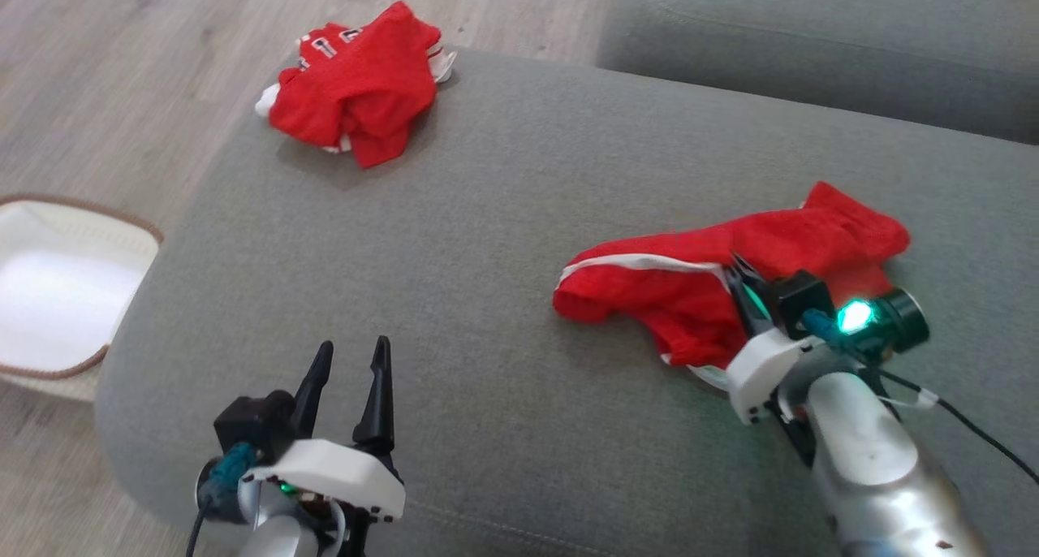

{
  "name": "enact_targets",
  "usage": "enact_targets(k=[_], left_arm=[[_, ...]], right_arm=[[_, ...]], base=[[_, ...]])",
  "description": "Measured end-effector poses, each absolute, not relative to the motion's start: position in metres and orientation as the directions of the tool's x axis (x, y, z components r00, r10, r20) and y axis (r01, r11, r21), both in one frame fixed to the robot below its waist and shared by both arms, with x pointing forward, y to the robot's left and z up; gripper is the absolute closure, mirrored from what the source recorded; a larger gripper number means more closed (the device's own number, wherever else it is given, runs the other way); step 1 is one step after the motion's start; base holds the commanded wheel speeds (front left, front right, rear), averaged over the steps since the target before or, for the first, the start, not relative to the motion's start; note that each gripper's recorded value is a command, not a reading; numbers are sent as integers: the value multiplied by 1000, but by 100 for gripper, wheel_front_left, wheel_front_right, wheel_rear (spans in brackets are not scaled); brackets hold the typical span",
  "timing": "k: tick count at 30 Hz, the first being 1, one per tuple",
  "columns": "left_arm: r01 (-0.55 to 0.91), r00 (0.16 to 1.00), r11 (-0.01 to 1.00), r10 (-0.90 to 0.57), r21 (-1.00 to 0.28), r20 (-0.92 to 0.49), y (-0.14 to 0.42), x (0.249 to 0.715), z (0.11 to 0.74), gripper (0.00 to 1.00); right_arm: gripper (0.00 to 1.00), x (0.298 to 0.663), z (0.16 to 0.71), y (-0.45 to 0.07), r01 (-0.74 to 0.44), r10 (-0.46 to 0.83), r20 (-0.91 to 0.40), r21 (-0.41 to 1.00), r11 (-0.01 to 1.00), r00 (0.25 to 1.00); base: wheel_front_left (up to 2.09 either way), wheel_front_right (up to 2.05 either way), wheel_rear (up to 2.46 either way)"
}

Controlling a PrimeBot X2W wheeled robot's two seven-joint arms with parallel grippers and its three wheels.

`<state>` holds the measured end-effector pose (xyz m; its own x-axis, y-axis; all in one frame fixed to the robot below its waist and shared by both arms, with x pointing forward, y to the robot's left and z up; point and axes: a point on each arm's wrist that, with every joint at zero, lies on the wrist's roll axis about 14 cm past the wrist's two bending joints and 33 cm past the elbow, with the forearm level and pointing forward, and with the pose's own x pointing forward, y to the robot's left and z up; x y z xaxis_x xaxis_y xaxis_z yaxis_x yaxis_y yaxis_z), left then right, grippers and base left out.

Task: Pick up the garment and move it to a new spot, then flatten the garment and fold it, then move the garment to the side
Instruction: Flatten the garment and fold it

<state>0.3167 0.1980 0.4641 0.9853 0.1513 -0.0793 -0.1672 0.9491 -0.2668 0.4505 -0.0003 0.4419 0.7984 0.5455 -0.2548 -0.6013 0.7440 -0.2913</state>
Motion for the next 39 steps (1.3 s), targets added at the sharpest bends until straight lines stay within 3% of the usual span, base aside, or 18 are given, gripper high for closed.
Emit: enact_targets(k=[5,10,19,27,28,29,30,31,39], left_arm=[[-132,990,953,113,-271,-83,186,319,462,0],[-87,994,958,66,-275,-86,172,323,461,0],[-48,995,960,23,-275,-94,159,329,458,0],[-75,993,959,47,-272,-110,166,328,454,0],[-78,993,959,49,-272,-112,167,328,453,0],[-79,992,959,50,-272,-113,167,328,453,0],[-81,992,959,51,-271,-114,168,328,453,0],[-81,992,959,51,-271,-114,168,328,453,0],[-55,994,961,27,-271,-108,161,335,454,0]], right_arm=[[100,435,467,7,-602,586,-151,-296,742,796],[100,405,464,-2,-600,589,-134,-288,746,797],[100,391,448,-33,-561,520,-212,-267,784,827],[100,390,432,-26,-577,524,-257,-219,787,812],[83,389,429,-25,-581,526,-266,-211,786,808],[58,389,426,-23,-584,526,-275,-206,786,805],[24,389,424,-23,-585,526,-280,-202,785,803],[0,389,423,-22,-585,527,-280,-200,786,803],[0,393,427,-45,-517,470,-246,-184,836,848]], base=[[0,0,0],[0,0,0],[0,0,0],[0,0,0],[0,0,0],[0,0,0],[0,0,0],[0,0,0],[0,0,0]])
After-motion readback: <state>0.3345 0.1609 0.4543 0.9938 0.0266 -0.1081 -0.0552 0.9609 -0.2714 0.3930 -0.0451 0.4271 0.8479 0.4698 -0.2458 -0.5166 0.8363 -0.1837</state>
